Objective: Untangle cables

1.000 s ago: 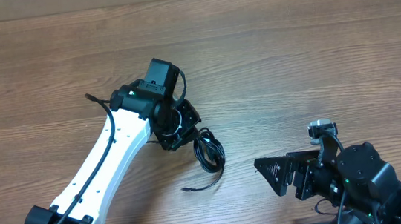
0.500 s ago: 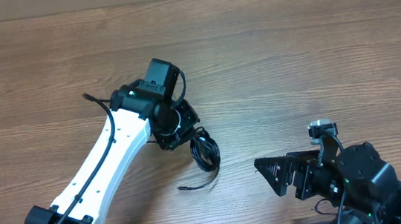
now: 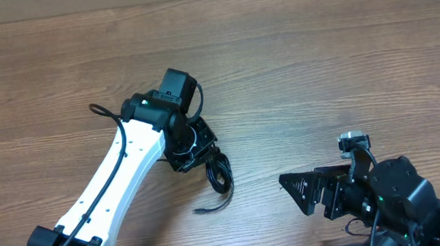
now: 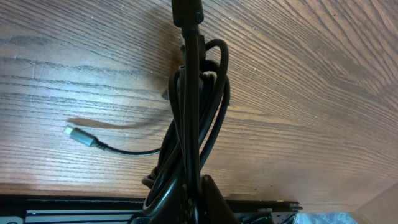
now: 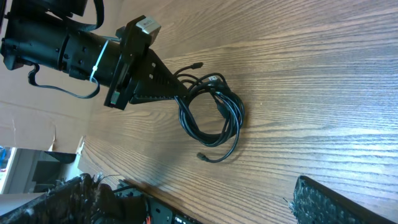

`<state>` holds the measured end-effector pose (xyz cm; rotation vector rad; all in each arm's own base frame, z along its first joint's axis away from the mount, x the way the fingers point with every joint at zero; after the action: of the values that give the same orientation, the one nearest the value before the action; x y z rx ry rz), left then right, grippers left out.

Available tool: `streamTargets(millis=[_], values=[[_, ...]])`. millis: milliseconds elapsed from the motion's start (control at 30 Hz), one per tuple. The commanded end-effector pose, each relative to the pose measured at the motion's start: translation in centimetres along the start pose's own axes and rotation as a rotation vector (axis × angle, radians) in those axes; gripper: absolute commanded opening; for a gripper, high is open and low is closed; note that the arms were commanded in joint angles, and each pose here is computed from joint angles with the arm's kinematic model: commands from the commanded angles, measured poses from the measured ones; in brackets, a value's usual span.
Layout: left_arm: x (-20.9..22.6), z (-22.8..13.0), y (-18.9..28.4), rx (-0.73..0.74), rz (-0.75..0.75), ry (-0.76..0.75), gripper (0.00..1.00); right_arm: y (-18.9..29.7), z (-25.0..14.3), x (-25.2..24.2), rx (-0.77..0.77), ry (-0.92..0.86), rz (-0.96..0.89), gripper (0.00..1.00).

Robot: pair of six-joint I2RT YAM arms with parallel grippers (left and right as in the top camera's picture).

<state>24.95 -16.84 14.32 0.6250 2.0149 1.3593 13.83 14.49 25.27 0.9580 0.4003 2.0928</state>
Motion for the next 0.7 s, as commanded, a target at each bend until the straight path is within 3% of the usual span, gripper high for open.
streamTargets(millis=[0,333,567,667], values=[[-0.4,-0.3,1.1,-0.014,-0.026,-0.032,0.04,0.2,0.3,-0.1,-0.017,0.012,-0.008,1.0],[-0.6,-0.2,1.1,-0.017,-0.033,-0.011,0.04,0.2,0.3,-0.1,-0.017,0.012,-0.009,1.0],[-0.7,-0.3,1.1,-0.004,-0.042,0.072,0.04,0.3,2.6,0.2,-0.127,0.061,-0.014,1.0],[-0.6,-0.1,1.4,-0.002,-0.053,0.086,0.04,0.6,3.0,-0.1,-0.146,0.086,-0.044,0.95]])
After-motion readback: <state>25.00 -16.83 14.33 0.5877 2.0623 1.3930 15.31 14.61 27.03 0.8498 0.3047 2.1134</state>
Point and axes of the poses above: each gripper's point midway between its finger pads, its own y axis back along the fingers, its own x axis along the line the jaws close on, z = x × y, the point moved 2 cm from there along y, back along the fingers, and after that the axes turned 15 degrees about y, right-handed, at the moved point
